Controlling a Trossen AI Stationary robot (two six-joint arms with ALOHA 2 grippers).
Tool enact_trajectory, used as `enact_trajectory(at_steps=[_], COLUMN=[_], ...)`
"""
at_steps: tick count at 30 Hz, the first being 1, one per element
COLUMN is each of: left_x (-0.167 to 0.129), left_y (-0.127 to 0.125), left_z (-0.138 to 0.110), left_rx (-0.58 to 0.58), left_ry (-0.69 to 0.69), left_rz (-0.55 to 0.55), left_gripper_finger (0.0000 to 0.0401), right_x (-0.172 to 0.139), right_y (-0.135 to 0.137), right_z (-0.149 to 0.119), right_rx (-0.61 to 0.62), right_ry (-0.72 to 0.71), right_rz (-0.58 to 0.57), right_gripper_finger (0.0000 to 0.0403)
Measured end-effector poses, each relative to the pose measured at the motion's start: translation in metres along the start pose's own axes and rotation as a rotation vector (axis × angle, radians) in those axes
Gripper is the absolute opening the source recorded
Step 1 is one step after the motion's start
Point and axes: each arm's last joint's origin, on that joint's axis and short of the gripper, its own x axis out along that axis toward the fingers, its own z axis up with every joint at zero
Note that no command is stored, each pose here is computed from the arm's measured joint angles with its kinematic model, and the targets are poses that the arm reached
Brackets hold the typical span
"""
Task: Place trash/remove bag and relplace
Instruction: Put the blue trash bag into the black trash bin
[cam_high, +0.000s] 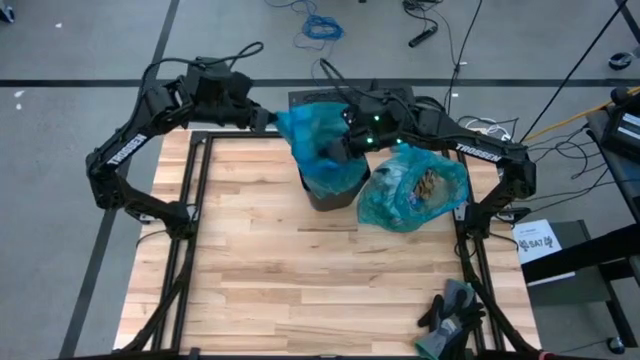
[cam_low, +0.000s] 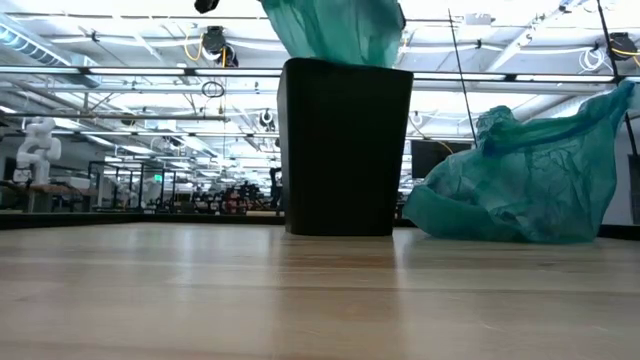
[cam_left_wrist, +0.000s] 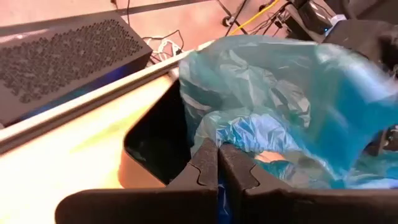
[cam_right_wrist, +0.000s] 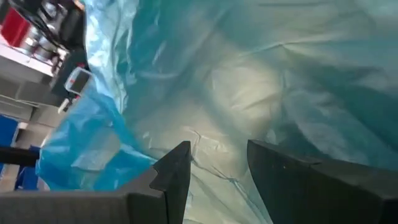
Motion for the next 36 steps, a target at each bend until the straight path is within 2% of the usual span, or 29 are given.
enact_trajectory(at_steps=[2,6,9,13,17,23,28,31,36], left_x=[-0.001,-0.003,-0.004,-0.005,-0.006,-0.006,-0.006,-0.006,-0.006], left_y=[0.005,0.012,0.016,0.019,0.019,0.019,0.020,0.019,0.017], left_z=[0.003,0.007,0.009,0.011,0.011,0.011,0.011,0.012,0.017], left_rx=[0.017,0.035,0.048,0.070,0.086,0.088,0.081,0.078,0.073], left_ry=[-0.004,0.003,0.006,0.018,0.028,0.034,0.029,0.019,-0.025], left_rz=[0.002,-0.021,-0.035,-0.068,-0.095,-0.109,-0.105,-0.109,-0.119], left_gripper_finger=[0.0000,0.0000,0.0000,0.0000,0.0000,0.0000,0.0000,0.0000,0.0000], right_x=[-0.001,-0.015,-0.024,-0.037,-0.051,-0.055,-0.054,-0.043,-0.011], right_y=[0.001,0.011,0.007,-0.009,-0.033,-0.084,-0.100,-0.105,-0.100], right_z=[0.004,0.020,0.029,0.040,0.051,0.055,0.054,0.052,0.041], right_rx=[-0.024,-0.057,-0.048,-0.034,-0.046,0.013,-0.044,-0.042,-0.031], right_ry=[-0.035,-0.184,-0.229,-0.280,-0.365,-0.220,-0.127,-0.047,0.138], right_rz=[0.023,0.140,0.142,0.048,-0.154,-0.423,-0.494,-0.448,-0.235], right_gripper_finger=[0.0150,0.0150,0.0150,0.0150,0.0150,0.0150,0.0150,0.0150,0.0150])
